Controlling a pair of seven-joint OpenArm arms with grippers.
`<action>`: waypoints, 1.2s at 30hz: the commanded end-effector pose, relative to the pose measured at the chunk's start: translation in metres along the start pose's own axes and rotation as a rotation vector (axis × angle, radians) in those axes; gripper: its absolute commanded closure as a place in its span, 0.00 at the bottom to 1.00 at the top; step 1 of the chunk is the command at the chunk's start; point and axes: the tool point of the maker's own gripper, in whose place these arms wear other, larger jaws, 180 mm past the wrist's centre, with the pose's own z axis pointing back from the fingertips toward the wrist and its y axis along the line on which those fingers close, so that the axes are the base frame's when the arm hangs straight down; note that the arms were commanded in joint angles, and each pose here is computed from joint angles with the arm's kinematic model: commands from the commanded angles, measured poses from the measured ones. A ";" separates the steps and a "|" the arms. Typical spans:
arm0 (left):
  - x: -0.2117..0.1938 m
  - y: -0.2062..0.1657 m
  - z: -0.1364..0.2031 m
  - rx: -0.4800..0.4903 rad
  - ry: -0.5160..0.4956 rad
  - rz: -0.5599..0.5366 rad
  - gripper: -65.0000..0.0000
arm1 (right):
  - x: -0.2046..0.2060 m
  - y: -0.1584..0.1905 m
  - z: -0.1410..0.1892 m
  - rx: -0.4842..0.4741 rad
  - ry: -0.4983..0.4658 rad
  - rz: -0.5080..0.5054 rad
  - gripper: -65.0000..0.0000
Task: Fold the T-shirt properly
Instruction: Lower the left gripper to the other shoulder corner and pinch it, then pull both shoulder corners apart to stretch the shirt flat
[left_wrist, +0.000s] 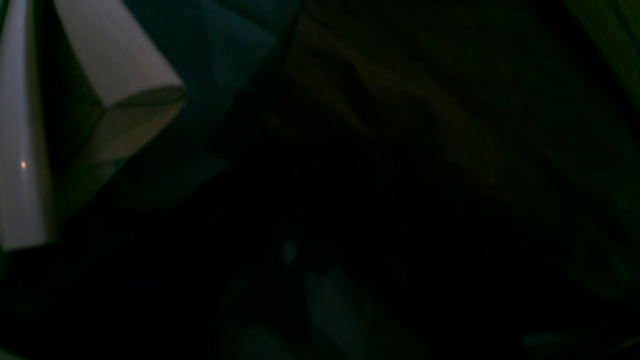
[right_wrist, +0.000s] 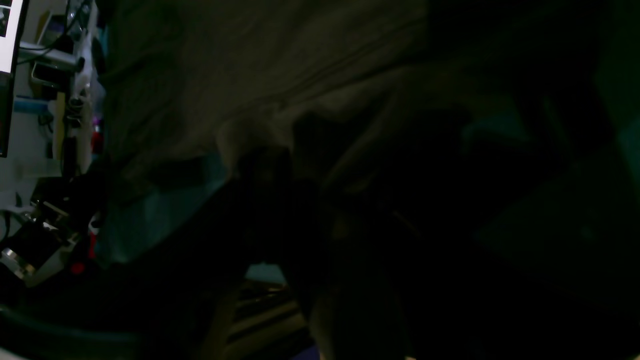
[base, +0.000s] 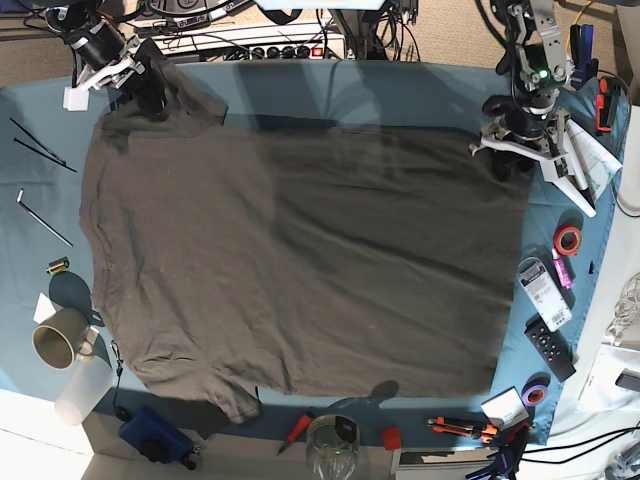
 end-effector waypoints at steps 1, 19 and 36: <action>-0.017 -0.007 0.001 -0.025 0.078 0.028 0.60 | -0.030 -0.018 0.007 -0.088 0.154 0.008 0.65; -0.030 -0.006 0.004 0.010 0.103 -0.018 1.00 | -0.017 -0.021 0.009 -0.096 0.118 0.029 0.96; -0.012 -0.014 0.029 -0.017 0.049 -0.114 1.00 | 0.040 -0.008 0.043 -0.161 -0.007 0.183 1.00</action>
